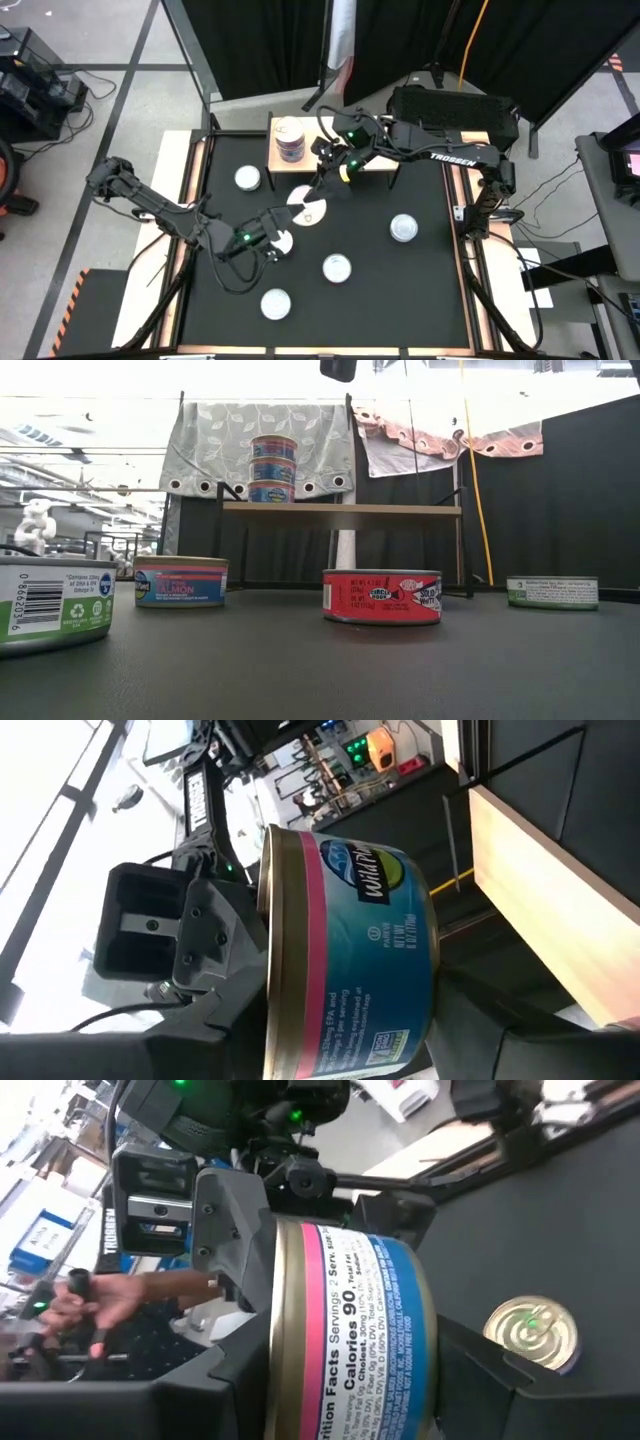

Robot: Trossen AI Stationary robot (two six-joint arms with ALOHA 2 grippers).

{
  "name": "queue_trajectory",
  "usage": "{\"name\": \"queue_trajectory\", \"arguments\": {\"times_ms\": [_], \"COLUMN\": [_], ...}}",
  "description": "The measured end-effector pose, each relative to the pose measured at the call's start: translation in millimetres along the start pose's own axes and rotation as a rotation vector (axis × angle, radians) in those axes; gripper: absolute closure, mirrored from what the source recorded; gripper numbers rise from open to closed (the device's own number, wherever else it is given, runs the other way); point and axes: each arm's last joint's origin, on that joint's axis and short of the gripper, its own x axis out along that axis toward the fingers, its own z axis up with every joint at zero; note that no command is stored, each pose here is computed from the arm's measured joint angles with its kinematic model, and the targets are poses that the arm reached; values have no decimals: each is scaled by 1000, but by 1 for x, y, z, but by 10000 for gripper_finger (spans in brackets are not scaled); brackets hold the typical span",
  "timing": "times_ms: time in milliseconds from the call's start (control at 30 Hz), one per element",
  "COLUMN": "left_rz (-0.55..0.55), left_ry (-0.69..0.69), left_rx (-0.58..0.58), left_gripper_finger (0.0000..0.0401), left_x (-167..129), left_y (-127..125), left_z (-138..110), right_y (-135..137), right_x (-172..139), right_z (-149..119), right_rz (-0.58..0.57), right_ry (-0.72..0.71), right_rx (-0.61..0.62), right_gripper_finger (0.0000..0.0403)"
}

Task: Stack canned seafood by type on shelf
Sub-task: Stack the blue pink tuna can on top of the other blue pink tuna can on the shelf

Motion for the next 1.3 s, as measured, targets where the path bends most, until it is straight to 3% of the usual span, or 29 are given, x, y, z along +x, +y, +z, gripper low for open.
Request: {"name": "queue_trajectory", "arguments": {"times_ms": [100,367,533,633,733,800,867,1000,1167,1300], "left_rz": [2,14,15,28,36,59,91,188,329,291], "left_ry": [-1,-33,1,48,73,92,108,140,161,116], "left_rx": [-10,14,-32,-99,-134,-177,-220,-276,-375,-387], "left_gripper_finger": [198,198,198,197,197,197,197,196,196,196], "left_x": [-2,-5,-5,-2,-2,-4,-8,-11,-11,1], "left_y": [1,2,3,6,10,15,21,31,34,24], "left_z": [1,5,2,-4,-15,-28,-45,-91,-148,-170], "right_y": [1,9,16,27,41,55,69,84,74,51], "right_x": [-4,-18,-38,-65,-96,-111,-116,-103,-65,-27], "right_z": [3,9,9,2,-12,-25,-37,-62,-98,-128], "right_rz": [-30,-25,-49,-166,-423,-585,-652,-628,-618,-555], "right_ry": [-38,-106,-122,-153,-208,-239,-265,-263,-274,-314], "right_rx": [-30,-30,-42,-73,-105,-143,-183,-264,-341,-363], "right_gripper_finger": [175,62,28,26,26,26,26,26,26,26]}}
